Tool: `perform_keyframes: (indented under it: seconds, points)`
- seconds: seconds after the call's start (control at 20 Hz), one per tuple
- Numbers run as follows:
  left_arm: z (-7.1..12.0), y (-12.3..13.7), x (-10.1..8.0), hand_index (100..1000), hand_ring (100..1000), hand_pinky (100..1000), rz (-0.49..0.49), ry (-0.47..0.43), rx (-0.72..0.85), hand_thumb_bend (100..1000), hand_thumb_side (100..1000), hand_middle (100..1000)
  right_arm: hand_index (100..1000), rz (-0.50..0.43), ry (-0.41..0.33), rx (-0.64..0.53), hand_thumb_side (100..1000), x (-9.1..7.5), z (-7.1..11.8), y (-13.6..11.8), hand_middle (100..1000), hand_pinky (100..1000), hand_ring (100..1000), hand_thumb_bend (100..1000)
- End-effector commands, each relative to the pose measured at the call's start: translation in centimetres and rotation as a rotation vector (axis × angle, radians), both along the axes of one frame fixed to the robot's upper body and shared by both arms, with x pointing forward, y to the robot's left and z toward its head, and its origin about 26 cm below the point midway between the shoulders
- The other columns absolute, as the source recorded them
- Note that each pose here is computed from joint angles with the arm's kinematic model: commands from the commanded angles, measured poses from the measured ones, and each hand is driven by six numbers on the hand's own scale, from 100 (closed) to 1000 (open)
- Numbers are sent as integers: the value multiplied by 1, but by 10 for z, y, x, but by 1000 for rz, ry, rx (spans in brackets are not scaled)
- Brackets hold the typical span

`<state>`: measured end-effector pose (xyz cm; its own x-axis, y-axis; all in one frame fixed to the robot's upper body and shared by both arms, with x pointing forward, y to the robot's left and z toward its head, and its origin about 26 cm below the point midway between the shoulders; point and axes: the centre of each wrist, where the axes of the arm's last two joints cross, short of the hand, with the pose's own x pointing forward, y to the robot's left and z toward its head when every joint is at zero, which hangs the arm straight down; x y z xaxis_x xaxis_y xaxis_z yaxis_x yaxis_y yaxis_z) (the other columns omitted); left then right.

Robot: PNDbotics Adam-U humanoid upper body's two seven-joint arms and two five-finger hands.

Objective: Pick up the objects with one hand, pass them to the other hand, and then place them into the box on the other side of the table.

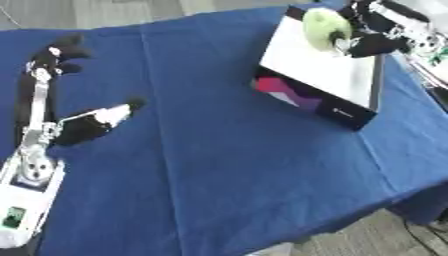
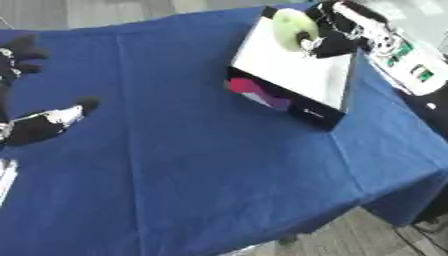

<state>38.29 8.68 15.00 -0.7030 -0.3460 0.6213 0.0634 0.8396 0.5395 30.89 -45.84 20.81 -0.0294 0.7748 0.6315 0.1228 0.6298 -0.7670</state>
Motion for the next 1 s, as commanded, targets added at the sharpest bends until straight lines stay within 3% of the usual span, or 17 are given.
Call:
perform_keyframes:
  seconds: [0.05, 0.25, 0.5, 0.6, 0.75, 1.0]
  points:
    - [13, 3, 0, 858, 789, 739, -1, -38, -15, 785, 298, 642, 712, -45, -24, -51, 124, -3, 11, -15, 674, 894, 775, 100]
    - [13, 3, -1, 859, 790, 739, -1, -39, -18, 787, 300, 643, 775, -55, 6, -76, 121, -6, 3, -22, 756, 903, 813, 100]
    - [13, 2, -1, 859, 791, 738, -2, -35, -20, 788, 304, 644, 970, -40, 24, -120, 101, -8, 1, -29, 989, 952, 944, 100]
    - [12, 2, -1, 859, 791, 738, -3, -34, -21, 789, 304, 644, 1000, -41, 18, -143, 135, -8, 1, -30, 1000, 967, 989, 100]
    - [12, 3, -1, 858, 791, 739, -1, -34, -21, 791, 304, 644, 1000, -66, -8, -173, 280, -9, 2, -33, 1000, 977, 1000, 100]
    - [12, 3, -1, 857, 792, 739, 2, -32, -22, 792, 303, 644, 1000, -114, -44, -206, 278, -10, 1, -35, 1000, 983, 1000, 100]
